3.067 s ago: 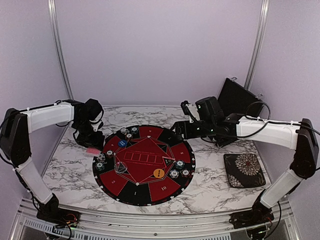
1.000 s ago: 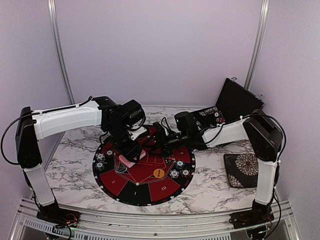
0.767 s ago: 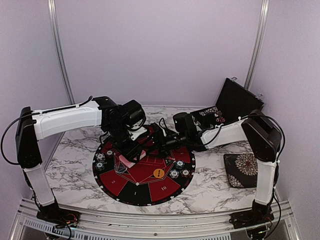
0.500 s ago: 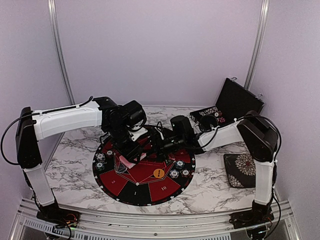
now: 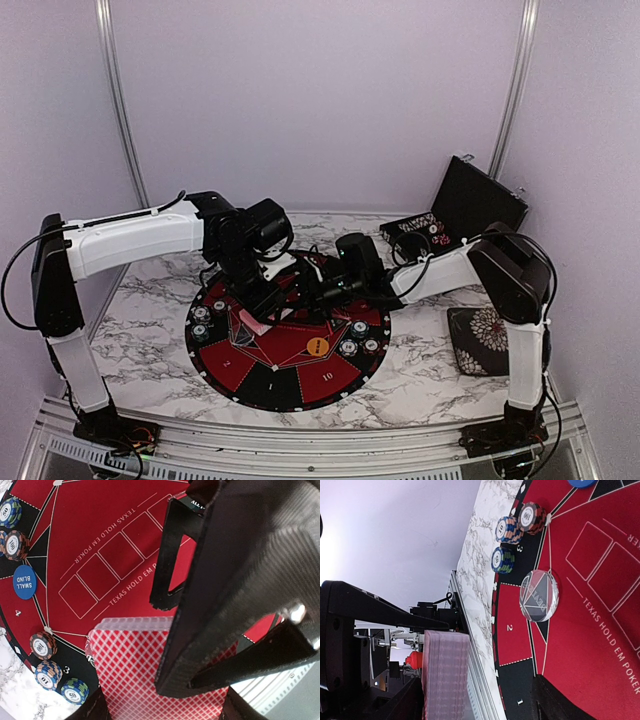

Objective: Distribute texas hold em gaming equipment
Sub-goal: Pass from the left arm to the right

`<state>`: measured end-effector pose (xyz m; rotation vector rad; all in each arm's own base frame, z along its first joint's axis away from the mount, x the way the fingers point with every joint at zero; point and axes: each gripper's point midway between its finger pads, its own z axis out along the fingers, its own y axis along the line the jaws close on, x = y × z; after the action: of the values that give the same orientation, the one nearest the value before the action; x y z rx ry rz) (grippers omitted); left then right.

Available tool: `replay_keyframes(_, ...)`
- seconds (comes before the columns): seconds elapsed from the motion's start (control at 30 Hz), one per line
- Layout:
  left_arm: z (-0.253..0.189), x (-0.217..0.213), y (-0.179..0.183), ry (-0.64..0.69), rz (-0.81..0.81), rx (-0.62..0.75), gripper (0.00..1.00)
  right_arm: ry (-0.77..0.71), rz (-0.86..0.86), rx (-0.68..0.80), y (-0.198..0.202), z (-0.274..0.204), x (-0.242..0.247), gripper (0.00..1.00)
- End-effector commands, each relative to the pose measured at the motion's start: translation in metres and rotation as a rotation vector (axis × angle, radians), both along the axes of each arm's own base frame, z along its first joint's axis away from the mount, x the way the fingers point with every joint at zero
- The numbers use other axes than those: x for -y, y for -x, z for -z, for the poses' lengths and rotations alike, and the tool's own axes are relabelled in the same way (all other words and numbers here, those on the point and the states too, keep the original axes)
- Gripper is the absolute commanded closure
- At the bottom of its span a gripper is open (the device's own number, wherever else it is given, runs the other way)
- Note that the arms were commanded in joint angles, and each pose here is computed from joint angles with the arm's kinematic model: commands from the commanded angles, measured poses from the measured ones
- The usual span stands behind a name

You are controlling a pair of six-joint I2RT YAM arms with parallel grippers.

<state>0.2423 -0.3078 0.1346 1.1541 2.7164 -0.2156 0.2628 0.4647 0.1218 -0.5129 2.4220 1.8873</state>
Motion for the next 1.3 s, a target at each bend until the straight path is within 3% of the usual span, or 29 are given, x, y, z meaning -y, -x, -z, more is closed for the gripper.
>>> replay_keyframes(0.0, -0.012, 0.004, -0.002, 0.014, 0.017, 0.022, 0.49, -0.001, 0.028, 0.02, -0.012, -0.004, 0.001, 0.29)
replay_keyframes(0.67, -0.007, 0.003, -0.002, 0.001, 0.015, 0.018, 0.49, 0.001, 0.081, 0.036, -0.024, -0.01, 0.02, 0.31)
replay_keyframes(1.0, -0.004, 0.003, 0.0, -0.003, 0.017, 0.006, 0.49, -0.086, 0.031, 0.076, -0.009, -0.042, 0.008, 0.27)
replay_keyframes(1.27, -0.006, 0.004, -0.001, 0.003, 0.017, 0.01, 0.49, -0.077, 0.001, 0.063, 0.001, -0.034, -0.005, 0.26)
